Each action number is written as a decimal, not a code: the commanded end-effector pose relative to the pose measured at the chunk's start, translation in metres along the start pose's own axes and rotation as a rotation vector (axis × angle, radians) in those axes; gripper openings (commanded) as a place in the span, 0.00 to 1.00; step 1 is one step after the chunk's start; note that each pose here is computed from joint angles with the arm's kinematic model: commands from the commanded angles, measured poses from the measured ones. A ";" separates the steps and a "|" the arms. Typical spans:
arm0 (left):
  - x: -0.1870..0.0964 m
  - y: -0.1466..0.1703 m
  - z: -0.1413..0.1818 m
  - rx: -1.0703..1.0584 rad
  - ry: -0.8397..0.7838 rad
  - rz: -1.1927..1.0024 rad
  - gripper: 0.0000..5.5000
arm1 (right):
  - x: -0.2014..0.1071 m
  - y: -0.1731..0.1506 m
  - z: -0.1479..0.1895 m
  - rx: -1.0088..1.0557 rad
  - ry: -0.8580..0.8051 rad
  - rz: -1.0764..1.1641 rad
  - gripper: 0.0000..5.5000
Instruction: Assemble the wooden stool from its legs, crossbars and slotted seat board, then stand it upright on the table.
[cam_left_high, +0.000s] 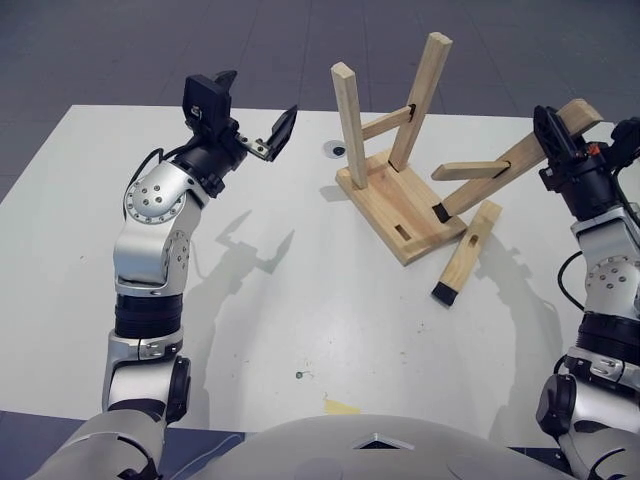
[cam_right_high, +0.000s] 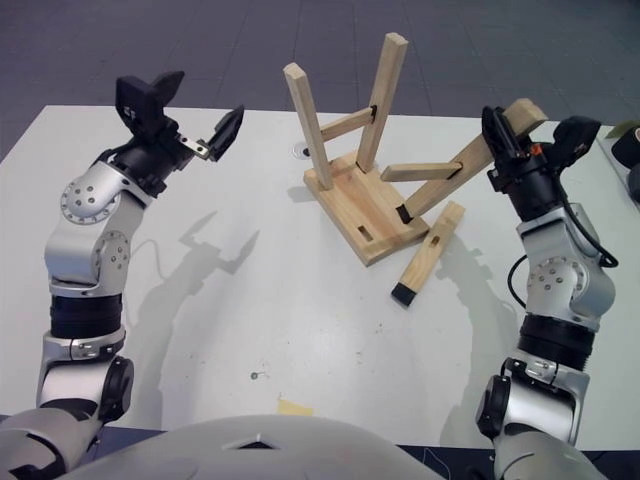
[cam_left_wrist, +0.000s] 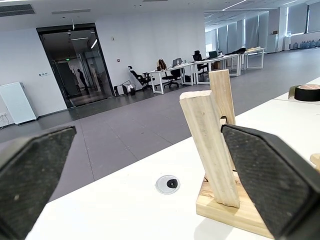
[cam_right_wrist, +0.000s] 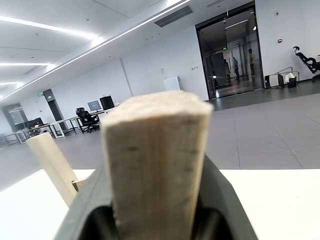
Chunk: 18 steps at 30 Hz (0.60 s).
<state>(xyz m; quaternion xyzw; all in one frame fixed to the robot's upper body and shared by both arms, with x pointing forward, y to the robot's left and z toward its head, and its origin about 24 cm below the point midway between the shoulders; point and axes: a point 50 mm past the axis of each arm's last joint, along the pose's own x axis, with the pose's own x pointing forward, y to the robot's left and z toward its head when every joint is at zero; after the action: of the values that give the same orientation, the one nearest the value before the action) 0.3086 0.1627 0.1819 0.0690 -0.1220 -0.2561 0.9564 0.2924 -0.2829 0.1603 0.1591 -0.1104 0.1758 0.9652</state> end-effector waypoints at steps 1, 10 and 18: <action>0.000 -0.003 -0.005 -0.003 0.015 -0.004 0.98 | 0.004 -0.007 -0.003 -0.021 0.039 0.006 0.19; 0.000 -0.006 -0.007 -0.007 0.019 -0.011 0.98 | 0.011 -0.010 -0.001 -0.071 0.155 0.081 0.19; 0.000 -0.008 -0.009 -0.008 0.021 -0.009 0.98 | 0.007 -0.007 -0.004 -0.043 0.246 0.141 0.19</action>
<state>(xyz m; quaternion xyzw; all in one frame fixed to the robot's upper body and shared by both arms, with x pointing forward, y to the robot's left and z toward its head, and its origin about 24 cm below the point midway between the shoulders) 0.3081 0.1557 0.1738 0.0618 -0.1133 -0.2626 0.9562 0.3044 -0.2861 0.1719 0.1037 -0.0589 0.2572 0.9590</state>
